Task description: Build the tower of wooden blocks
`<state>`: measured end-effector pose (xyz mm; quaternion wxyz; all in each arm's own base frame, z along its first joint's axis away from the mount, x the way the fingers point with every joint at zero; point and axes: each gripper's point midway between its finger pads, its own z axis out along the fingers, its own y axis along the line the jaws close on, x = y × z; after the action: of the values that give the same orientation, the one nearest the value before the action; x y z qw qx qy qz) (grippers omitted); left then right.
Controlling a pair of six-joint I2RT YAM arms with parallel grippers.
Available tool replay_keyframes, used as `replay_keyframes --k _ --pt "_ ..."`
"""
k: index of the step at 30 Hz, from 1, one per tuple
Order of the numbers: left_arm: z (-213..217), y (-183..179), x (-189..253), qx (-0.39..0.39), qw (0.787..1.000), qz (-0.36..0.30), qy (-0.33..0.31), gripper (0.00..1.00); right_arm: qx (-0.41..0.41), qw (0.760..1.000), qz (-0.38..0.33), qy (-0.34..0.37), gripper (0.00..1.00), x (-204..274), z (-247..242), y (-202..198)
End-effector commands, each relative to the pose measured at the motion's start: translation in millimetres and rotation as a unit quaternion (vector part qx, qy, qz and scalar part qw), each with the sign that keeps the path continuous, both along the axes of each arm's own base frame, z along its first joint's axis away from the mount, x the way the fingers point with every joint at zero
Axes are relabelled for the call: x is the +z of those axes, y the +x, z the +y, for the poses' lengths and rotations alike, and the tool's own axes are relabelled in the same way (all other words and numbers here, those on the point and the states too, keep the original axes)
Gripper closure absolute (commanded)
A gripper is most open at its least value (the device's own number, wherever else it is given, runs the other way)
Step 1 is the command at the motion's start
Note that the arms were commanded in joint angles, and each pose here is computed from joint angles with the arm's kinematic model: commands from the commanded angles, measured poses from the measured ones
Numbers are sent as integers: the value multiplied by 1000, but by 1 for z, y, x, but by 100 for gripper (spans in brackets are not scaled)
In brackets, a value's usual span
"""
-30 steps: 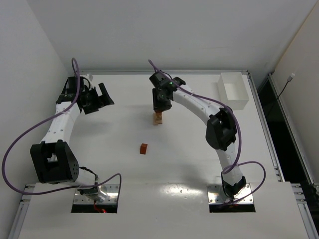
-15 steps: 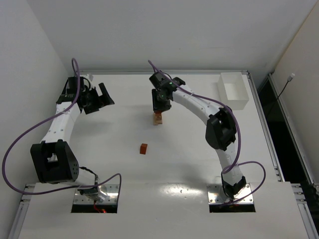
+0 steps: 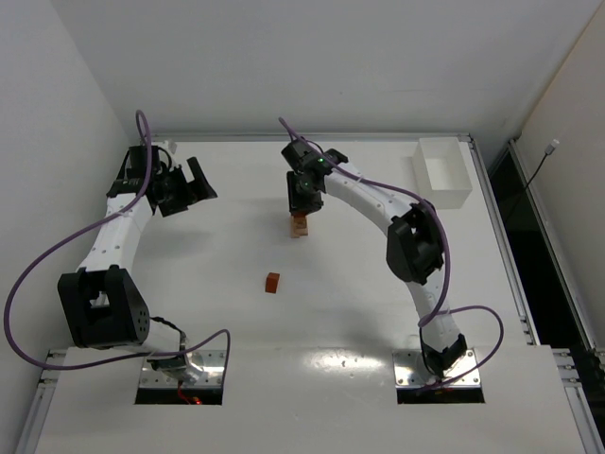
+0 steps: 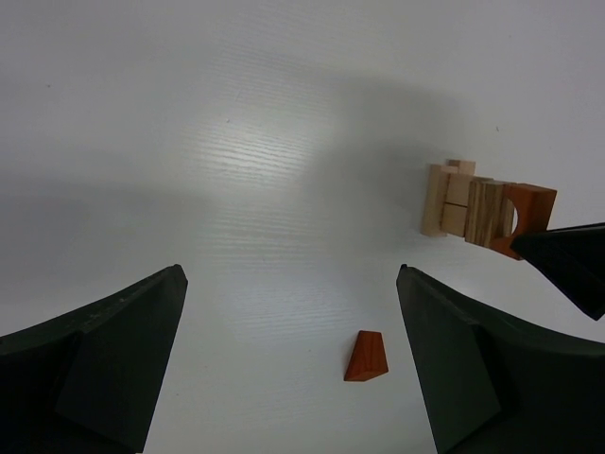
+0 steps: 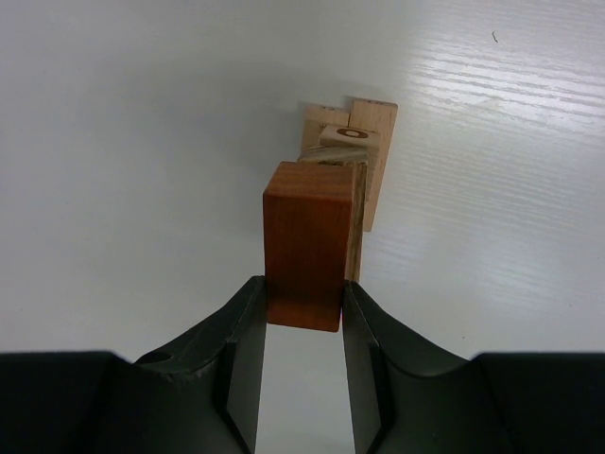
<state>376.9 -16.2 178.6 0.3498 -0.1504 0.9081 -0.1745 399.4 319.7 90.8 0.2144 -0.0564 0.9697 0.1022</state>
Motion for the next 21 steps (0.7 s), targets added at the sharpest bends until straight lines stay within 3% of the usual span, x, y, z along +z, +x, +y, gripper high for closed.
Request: replay_keyframes --k 1,21 --pt "-5 4 6 -7 1000 -15 -10 8 7 1000 -18 16 100 9 11 6" --pt "-5 9 4 -7 1000 -15 -10 8 2 1000 -21 5 100 8 3 9"
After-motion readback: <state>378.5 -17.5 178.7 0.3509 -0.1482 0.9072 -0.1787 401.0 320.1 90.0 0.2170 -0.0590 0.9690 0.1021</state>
